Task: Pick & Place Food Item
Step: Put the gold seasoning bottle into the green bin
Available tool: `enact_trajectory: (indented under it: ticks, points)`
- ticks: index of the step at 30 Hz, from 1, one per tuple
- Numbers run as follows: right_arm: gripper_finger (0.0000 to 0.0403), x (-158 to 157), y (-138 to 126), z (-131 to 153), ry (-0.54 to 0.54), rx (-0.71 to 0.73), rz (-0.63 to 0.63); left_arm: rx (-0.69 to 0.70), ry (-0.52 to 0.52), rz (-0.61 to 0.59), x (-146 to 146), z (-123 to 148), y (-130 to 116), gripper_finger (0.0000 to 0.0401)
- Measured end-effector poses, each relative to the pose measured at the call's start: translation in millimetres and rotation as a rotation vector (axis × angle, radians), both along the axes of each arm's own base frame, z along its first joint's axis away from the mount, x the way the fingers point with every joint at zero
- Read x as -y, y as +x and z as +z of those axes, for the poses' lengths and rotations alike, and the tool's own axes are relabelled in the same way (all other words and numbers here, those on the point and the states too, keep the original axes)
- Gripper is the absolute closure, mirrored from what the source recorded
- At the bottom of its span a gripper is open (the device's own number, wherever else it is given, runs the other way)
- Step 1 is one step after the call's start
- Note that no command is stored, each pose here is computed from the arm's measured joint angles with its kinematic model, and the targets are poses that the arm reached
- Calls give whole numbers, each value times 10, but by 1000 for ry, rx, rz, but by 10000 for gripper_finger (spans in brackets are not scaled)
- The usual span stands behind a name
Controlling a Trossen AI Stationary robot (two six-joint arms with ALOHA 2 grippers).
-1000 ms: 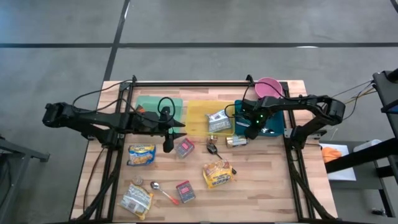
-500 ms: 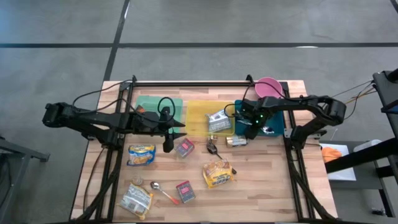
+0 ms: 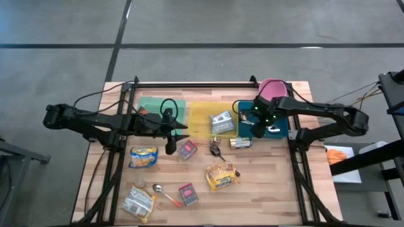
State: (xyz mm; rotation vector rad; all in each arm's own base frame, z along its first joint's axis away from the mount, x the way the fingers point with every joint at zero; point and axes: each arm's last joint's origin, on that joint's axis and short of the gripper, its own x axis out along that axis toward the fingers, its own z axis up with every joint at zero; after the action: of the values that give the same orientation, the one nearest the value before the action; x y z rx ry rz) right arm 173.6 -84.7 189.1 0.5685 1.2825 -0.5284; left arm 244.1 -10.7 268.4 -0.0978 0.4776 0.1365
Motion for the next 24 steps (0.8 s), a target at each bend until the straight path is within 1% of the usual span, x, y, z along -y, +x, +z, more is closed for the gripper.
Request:
enact_trajectory:
  ticks: [5, 10, 18, 21, 24]
  points:
    - [235, -130, -36, 146, -49, 69, 117, -2, 0, 0, 0, -1, -1, 208]
    - [235, -292, -44, 248, -76, 129, 218, -2, 0, 0, 0, -1, -1, 208]
    - [235, -519, -30, 335, -82, 201, 356, -1, 0, 0, 0, -1, -1, 208]
    - [235, -586, 20, 362, -72, 265, 424, -2, 0, 0, 0, -1, -1, 208]
    - [235, -636, 104, 398, -87, 349, 462, -1, 0, 0, 0, -1, -1, 208]
